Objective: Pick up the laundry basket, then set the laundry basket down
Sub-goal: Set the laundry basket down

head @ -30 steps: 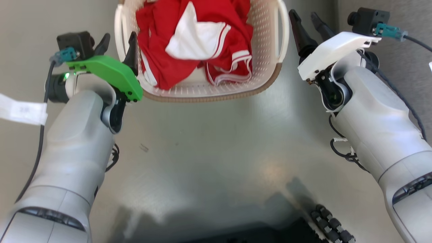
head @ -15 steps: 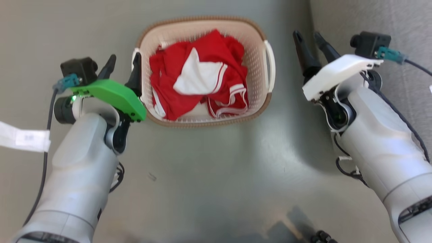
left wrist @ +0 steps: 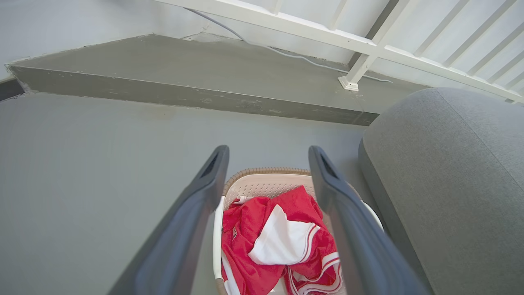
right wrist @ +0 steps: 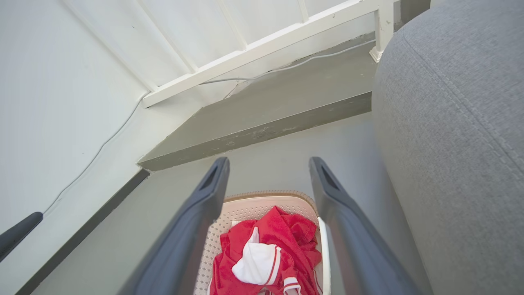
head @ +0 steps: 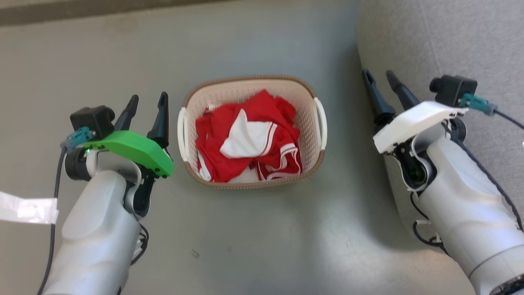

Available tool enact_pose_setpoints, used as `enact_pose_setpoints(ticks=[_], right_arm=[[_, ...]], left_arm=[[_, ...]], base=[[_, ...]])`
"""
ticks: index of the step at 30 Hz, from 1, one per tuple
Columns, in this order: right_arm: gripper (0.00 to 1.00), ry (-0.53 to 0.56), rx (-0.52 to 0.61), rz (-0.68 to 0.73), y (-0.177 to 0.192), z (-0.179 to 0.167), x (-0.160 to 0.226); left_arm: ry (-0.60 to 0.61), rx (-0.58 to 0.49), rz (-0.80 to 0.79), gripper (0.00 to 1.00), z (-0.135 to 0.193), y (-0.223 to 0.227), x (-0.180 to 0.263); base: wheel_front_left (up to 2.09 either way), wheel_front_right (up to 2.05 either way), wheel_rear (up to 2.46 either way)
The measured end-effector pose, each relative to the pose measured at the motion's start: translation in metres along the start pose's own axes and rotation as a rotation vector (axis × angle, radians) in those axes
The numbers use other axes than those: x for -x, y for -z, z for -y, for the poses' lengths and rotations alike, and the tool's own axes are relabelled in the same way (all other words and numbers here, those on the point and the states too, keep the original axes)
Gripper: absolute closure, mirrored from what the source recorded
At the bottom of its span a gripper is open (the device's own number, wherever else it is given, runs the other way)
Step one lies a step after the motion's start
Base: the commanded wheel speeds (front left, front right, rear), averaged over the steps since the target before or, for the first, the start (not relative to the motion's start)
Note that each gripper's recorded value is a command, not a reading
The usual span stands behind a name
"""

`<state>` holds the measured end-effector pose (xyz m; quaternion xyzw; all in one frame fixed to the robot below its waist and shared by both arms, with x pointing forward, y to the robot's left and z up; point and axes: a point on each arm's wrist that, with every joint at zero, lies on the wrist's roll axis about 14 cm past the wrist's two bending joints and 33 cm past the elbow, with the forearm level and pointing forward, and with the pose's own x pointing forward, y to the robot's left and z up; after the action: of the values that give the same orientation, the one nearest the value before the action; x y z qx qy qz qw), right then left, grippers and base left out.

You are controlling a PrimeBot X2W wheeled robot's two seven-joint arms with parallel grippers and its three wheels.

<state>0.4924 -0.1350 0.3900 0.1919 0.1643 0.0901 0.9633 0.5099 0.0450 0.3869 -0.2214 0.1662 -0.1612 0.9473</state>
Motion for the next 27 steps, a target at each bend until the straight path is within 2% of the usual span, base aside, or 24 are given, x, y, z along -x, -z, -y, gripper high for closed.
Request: enact_pose_setpoints(ticks=[8,20,27], right_arm=[[0.0,-0.027,0.035,0.109,-0.034,-0.014,0.031],[0.0,-0.044,0.103,0.214,-0.055,-0.028,0.083],[0.0,-0.023,0.129,0.265,-0.064,-0.028,0.102]], left_arm=[[0.028,-0.019,0.113,0.0,0.02,-0.037,0.03],[0.062,-0.098,0.256,0.0,0.043,-0.075,0.082],[0.047,-0.095,0.269,0.0,0.042,-0.071,0.103]], base=[[0.0,0.0,0.0],[0.0,0.0,0.0],[0.0,0.0,0.0]])
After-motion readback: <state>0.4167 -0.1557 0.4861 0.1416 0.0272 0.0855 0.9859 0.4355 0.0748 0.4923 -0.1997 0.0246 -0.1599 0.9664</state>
